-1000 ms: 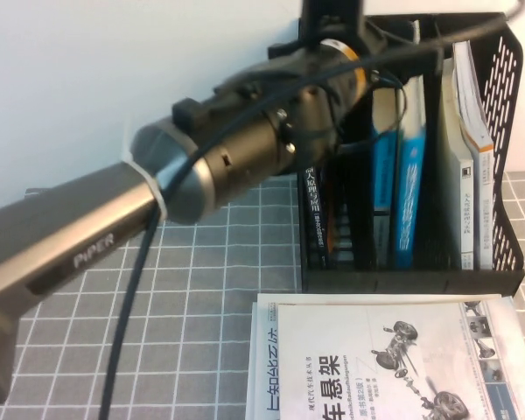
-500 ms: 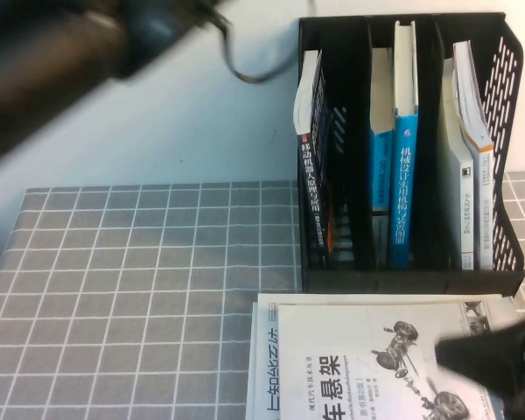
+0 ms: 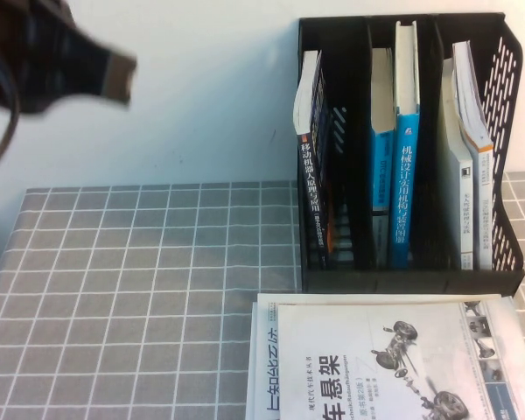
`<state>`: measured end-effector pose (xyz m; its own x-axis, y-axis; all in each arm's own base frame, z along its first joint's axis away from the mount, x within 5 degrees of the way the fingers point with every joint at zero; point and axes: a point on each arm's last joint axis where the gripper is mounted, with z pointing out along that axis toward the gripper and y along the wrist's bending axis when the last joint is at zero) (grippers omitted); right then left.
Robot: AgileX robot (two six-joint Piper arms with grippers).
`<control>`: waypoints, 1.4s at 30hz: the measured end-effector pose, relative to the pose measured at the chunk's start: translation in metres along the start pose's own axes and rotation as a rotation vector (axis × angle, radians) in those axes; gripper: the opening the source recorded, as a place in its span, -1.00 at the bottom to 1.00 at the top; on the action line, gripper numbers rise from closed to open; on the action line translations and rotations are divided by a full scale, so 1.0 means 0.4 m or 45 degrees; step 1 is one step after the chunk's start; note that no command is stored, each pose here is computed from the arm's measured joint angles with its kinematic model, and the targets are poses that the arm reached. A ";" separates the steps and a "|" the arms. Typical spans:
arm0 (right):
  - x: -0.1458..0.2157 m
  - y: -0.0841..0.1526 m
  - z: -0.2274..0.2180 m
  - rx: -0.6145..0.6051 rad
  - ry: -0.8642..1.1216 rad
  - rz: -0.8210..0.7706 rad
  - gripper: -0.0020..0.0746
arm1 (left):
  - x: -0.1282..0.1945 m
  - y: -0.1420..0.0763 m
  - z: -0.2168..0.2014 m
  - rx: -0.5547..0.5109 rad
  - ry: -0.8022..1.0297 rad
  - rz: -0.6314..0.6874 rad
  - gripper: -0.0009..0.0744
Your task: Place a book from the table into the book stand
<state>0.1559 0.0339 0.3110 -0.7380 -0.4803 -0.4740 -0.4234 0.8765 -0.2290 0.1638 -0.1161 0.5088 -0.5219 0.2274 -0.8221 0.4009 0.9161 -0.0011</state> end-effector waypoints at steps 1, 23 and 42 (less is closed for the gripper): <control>0.000 -0.004 -0.016 0.030 -0.073 0.016 -0.96 | 0.017 -0.005 0.004 0.037 0.026 -0.005 -0.97; 0.328 0.097 -0.016 0.080 -0.816 0.305 -0.96 | 0.415 0.020 0.063 0.292 -0.540 0.072 -0.98; 0.332 0.102 -0.009 0.057 -0.816 0.333 -0.96 | 0.426 0.022 0.067 0.282 -0.504 0.059 -0.98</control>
<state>0.0386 0.0056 0.2417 -0.3509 -0.1513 -0.9241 -0.2417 0.9680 -0.0667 0.0985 -0.0780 0.3536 -0.1892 0.0835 -0.9784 0.5912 0.8053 -0.0456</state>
